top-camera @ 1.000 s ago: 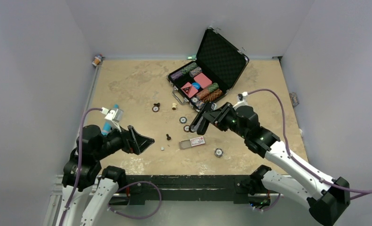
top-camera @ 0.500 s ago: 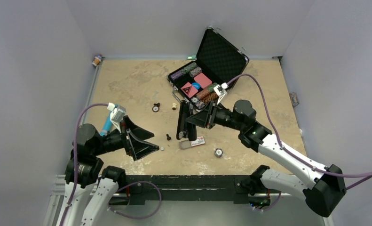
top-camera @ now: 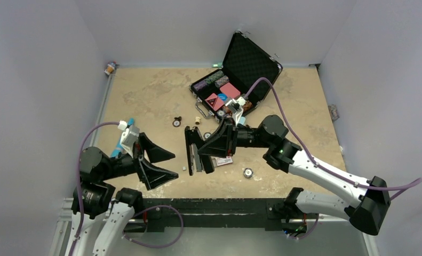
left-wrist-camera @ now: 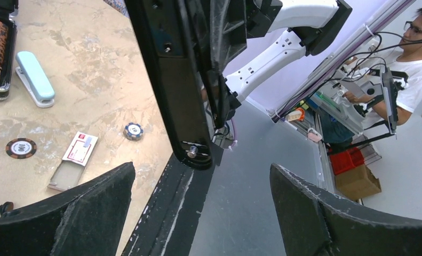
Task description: Unload the staples from the stapler
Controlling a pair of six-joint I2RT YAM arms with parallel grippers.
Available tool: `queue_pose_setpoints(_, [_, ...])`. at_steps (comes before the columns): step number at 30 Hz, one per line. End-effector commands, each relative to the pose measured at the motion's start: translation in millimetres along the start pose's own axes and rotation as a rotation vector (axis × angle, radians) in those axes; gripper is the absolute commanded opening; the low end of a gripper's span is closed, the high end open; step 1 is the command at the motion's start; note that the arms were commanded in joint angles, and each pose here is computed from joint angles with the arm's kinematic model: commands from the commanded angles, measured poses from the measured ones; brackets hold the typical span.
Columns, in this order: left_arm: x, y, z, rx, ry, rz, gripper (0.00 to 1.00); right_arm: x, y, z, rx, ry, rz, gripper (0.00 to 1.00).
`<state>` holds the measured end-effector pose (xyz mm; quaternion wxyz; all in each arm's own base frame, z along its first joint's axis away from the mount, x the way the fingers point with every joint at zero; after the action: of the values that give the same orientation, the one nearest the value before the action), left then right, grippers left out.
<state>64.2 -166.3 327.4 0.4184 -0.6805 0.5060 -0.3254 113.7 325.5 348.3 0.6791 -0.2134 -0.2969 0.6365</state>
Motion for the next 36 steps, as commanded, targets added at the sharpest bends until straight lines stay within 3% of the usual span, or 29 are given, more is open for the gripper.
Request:
queue_pose_setpoints(1, [-2,-6,-6,0.064,0.021,-0.021,1.0,3,-29,62,-0.153,-0.211,-0.076,0.0])
queue_pose_setpoints(10, [2,-7,-6,0.043,0.069,-0.068,1.0,27,-34,76,-0.143,-0.215,-0.077,0.0])
queue_pose_setpoints(28, [1,-9,-16,0.03,0.116,-0.063,0.91,61,-32,87,-0.126,-0.253,-0.071,0.0])
queue_pose_setpoints(36, [0,-5,-18,0.005,0.129,-0.045,0.75,70,-30,83,-0.116,-0.25,-0.07,0.0])
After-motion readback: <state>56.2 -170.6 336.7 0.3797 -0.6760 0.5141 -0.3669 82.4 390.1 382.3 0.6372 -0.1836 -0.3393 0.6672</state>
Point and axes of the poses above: each gripper's point midway between its finger pads, its own x axis out along the fingers, its own z axis along the line the jaws close on, y = z × x, the point moved 2 cm from there along -x, back along the fingers, and after that the axes turned 6 degrees about x, right-handed, at the moved point
